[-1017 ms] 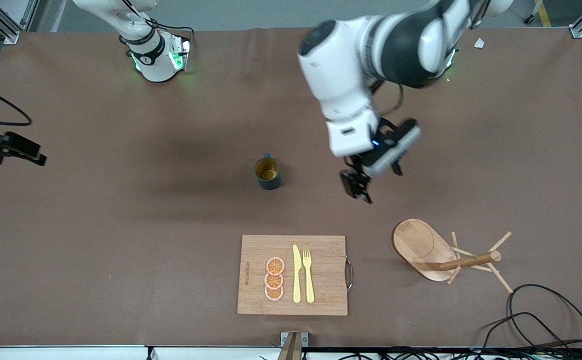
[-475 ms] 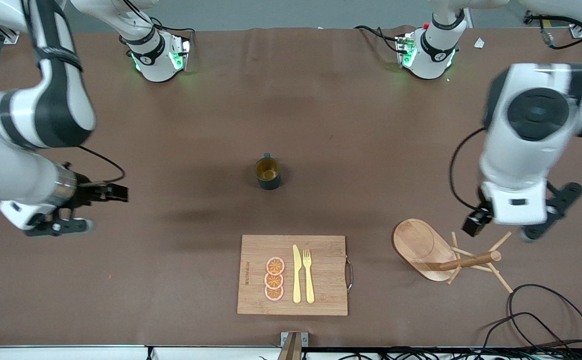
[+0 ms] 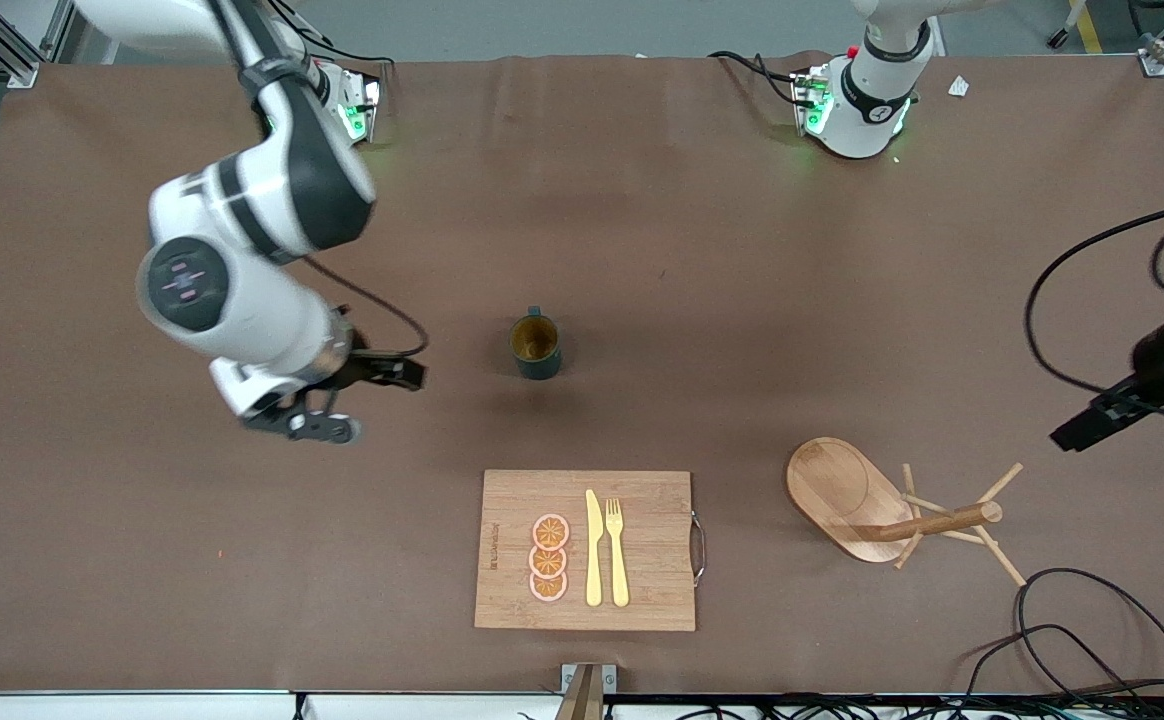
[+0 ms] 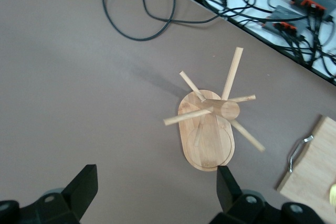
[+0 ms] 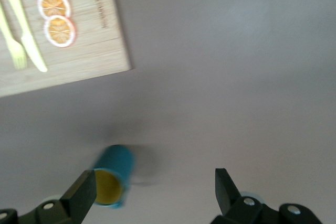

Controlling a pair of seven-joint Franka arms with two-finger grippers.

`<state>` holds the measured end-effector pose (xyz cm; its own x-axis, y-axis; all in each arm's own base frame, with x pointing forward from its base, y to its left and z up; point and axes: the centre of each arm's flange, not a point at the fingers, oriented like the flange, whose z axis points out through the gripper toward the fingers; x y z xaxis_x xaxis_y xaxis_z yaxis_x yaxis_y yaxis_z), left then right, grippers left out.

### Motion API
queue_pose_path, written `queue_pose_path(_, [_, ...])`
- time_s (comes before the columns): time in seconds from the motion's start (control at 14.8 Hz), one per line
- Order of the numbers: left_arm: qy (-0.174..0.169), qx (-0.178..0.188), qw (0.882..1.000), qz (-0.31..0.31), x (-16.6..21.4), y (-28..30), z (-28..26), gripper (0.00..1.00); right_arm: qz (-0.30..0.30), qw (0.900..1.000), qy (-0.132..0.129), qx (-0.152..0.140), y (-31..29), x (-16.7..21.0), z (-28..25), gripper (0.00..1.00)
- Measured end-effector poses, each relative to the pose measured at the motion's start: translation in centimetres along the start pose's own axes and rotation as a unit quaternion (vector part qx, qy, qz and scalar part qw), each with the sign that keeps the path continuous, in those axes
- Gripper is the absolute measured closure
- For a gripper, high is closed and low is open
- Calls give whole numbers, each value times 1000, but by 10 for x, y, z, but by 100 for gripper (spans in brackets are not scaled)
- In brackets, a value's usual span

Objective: Transfer cup from left to right arm and place
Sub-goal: 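Close the right gripper on the teal mug rim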

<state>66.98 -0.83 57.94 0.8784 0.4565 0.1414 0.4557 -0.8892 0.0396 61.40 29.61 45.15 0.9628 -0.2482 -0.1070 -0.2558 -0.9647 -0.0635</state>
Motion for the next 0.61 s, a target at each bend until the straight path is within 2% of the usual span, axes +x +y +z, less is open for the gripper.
queue_pose_path(0.14, [3, -3, 1000, 20, -1, -5, -11, 0, 55, 998, 9, 6, -39, -31, 12, 0])
queue_pose_path(0.41, [-5, 0, 999, 53, -18, 3, -28, 0, 129, 991, 18, 15, -91, -78, 56, 0])
queue_pose_path(0.61, [-19, 9, 997, 78, -35, -4, -52, 0, 152, 988, 19, 11, -117, -104, 108, 0])
